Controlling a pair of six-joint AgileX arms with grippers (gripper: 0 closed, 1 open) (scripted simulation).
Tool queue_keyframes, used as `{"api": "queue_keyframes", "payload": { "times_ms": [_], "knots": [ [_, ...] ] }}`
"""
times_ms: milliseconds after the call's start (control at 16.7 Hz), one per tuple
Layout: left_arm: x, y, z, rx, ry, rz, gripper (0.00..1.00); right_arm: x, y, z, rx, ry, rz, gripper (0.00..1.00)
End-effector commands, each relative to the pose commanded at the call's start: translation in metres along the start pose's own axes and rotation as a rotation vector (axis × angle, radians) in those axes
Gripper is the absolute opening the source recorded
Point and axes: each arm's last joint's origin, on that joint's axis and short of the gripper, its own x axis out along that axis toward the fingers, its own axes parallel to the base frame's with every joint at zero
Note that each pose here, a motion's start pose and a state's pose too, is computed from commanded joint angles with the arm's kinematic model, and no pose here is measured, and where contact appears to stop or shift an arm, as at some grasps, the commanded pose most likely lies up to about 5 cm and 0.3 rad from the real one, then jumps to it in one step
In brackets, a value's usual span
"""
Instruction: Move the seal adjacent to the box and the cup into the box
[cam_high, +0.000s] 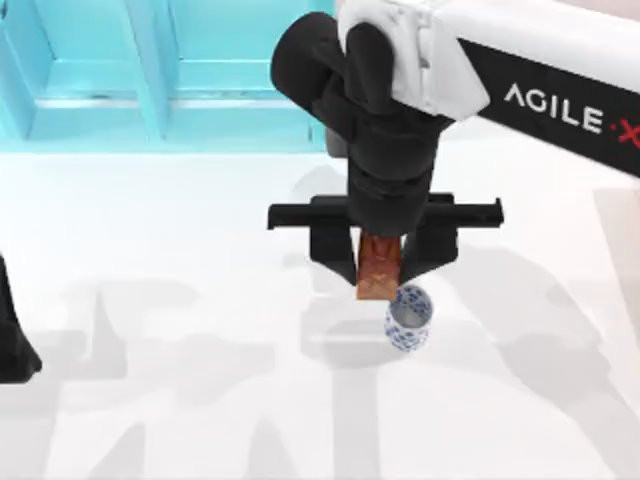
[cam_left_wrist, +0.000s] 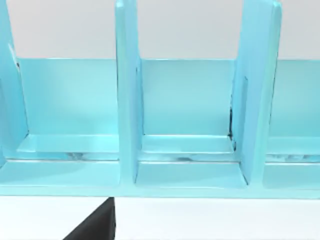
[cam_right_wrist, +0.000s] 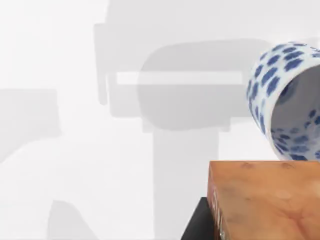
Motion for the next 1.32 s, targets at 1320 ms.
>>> {"api": "queue_keyframes", "payload": {
  "times_ms": [1320],
  "knots": [
    [0.000,0.000,0.000,0.000,0.000,0.000,1.00,0.004,-0.216,0.075,-0.009,0.000,-0.006,0.00]
  ]
}}
